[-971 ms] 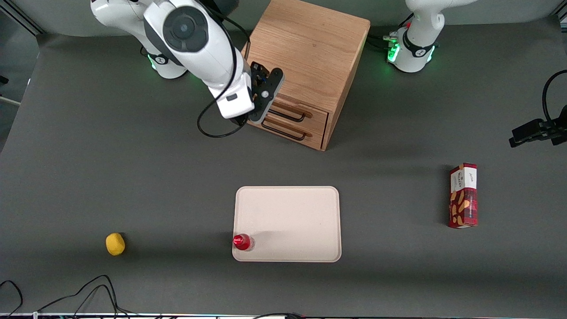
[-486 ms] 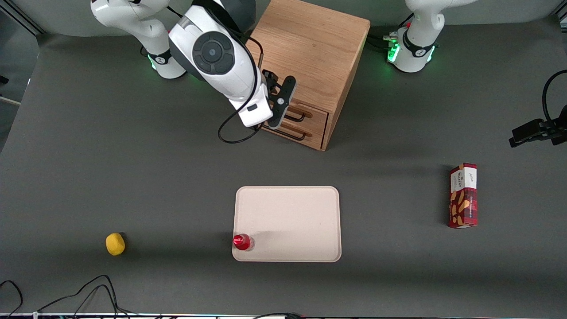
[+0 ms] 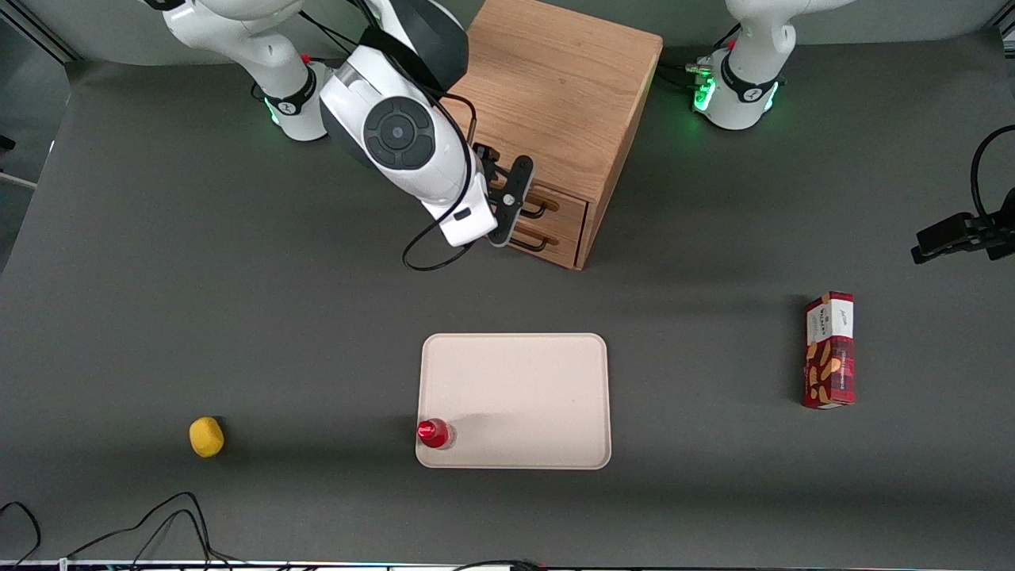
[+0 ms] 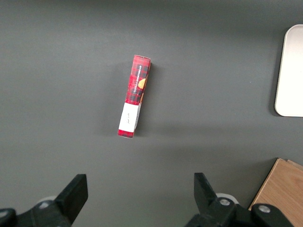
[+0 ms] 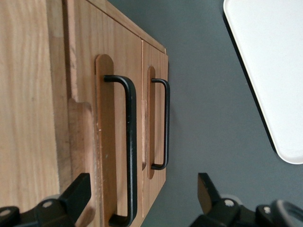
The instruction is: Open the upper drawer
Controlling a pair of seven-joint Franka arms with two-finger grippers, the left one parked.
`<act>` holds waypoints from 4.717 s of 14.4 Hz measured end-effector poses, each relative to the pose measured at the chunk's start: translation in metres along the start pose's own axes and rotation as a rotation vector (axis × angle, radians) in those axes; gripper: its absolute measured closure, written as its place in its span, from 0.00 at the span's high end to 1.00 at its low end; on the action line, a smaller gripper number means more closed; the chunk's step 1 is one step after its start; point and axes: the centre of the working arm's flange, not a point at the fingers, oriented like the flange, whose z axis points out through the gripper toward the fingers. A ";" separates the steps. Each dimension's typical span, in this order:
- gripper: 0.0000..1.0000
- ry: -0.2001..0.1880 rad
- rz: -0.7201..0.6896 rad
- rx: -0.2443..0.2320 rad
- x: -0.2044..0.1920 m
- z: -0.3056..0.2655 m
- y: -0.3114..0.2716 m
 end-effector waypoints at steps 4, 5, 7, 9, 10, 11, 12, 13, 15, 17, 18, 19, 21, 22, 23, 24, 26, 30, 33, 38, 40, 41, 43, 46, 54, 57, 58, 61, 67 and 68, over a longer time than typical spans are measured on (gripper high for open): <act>1.00 -0.015 -0.006 -0.010 0.002 0.009 0.005; 1.00 -0.017 -0.006 -0.010 0.002 0.011 0.006; 1.00 -0.021 -0.006 -0.010 0.003 0.016 0.009; 1.00 -0.021 -0.006 -0.008 0.006 0.025 0.011; 1.00 -0.021 -0.007 -0.007 0.007 0.031 0.011; 1.00 -0.023 -0.010 -0.005 0.007 0.037 0.010; 1.00 -0.022 -0.011 -0.005 0.008 0.042 0.010; 1.00 -0.022 -0.012 -0.006 0.008 0.046 0.010; 1.00 -0.024 -0.011 -0.006 0.008 0.049 0.010; 1.00 -0.027 -0.011 -0.005 0.008 0.052 0.011; 1.00 -0.024 -0.010 -0.008 0.008 0.054 0.011; 1.00 -0.020 -0.010 -0.012 0.009 0.056 0.013; 1.00 -0.020 -0.011 -0.022 0.010 0.062 0.016; 1.00 -0.023 -0.010 -0.020 0.010 0.065 0.017; 1.00 -0.024 -0.010 -0.020 0.010 0.065 0.017; 1.00 -0.023 -0.010 -0.021 0.010 0.066 0.018; 1.00 -0.022 -0.014 -0.037 0.010 0.065 0.020; 1.00 -0.025 -0.010 -0.062 0.009 0.066 0.029; 1.00 -0.022 -0.006 -0.067 0.008 0.066 0.034; 1.00 0.004 -0.005 -0.076 0.006 0.056 0.050; 1.00 0.011 -0.011 -0.081 0.004 0.052 0.057; 1.00 0.013 -0.013 -0.081 0.003 0.051 0.060; 1.00 0.016 -0.014 -0.081 0.002 0.049 0.064; 1.00 0.021 -0.012 -0.081 0.002 0.049 0.070; 1.00 0.043 -0.008 -0.095 -0.002 0.041 0.104; 1.00 0.050 0.000 -0.098 -0.003 0.039 0.112; 1.00 0.053 -0.002 -0.100 -0.004 0.038 0.116; 1.00 0.060 -0.005 -0.106 -0.008 0.033 0.127; 1.00 0.072 0.001 -0.114 -0.011 0.026 0.134; 1.00 0.076 0.003 -0.117 -0.012 0.025 0.136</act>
